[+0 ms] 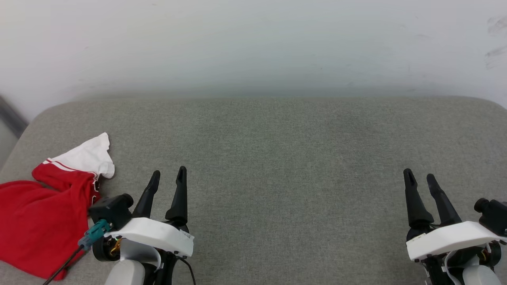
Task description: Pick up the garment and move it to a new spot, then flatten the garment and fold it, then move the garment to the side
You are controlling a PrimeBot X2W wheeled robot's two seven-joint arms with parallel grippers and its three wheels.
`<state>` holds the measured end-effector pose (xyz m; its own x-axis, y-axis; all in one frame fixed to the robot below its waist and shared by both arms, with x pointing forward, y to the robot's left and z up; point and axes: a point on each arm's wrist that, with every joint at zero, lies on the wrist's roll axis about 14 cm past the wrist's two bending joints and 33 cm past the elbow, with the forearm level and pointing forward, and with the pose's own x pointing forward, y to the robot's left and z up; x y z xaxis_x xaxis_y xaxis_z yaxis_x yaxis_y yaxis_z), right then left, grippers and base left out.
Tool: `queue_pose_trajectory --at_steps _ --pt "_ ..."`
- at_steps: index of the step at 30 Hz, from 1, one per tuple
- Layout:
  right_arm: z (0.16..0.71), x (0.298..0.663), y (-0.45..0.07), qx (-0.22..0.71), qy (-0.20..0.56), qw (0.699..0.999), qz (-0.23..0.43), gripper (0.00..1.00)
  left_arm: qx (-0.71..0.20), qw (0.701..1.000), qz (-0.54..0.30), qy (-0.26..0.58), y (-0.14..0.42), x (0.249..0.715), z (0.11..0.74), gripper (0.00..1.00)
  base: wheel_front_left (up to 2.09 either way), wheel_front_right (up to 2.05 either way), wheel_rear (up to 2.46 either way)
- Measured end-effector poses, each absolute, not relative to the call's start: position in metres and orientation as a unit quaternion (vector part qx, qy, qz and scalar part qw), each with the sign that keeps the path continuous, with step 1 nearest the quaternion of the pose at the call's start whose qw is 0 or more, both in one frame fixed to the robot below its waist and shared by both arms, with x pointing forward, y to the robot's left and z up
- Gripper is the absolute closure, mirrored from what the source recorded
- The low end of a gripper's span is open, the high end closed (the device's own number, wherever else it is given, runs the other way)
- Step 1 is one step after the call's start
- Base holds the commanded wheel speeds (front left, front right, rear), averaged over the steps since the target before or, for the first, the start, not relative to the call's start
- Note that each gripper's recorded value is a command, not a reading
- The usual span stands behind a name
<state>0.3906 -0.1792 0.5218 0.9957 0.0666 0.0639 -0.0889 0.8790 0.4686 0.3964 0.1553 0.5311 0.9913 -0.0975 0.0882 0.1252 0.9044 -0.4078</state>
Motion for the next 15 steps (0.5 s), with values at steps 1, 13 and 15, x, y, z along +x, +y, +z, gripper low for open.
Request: queue_pose_trajectory --at_steps 1,13,15 --pt "0.5216 0.3908 -0.1787 0.236 -0.022 0.971 0.041 0.00 -0.205 0.977 -0.058 -0.032 0.1548 0.3962 0.5306 0.00 0.00 0.00 0.00" --pt "0.5193 0.3923 -0.1759 0.168 -0.012 0.985 0.046 0.00 -0.146 0.987 -0.061 -0.038 0.1523 0.3964 0.5287 0.00 0.00 0.00 0.00" --pt "0.5196 0.3925 -0.1759 0.155 -0.013 0.987 0.046 0.00 -0.137 0.988 -0.060 -0.040 0.1522 0.3971 0.5294 0.00 0.00 0.00 0.00"
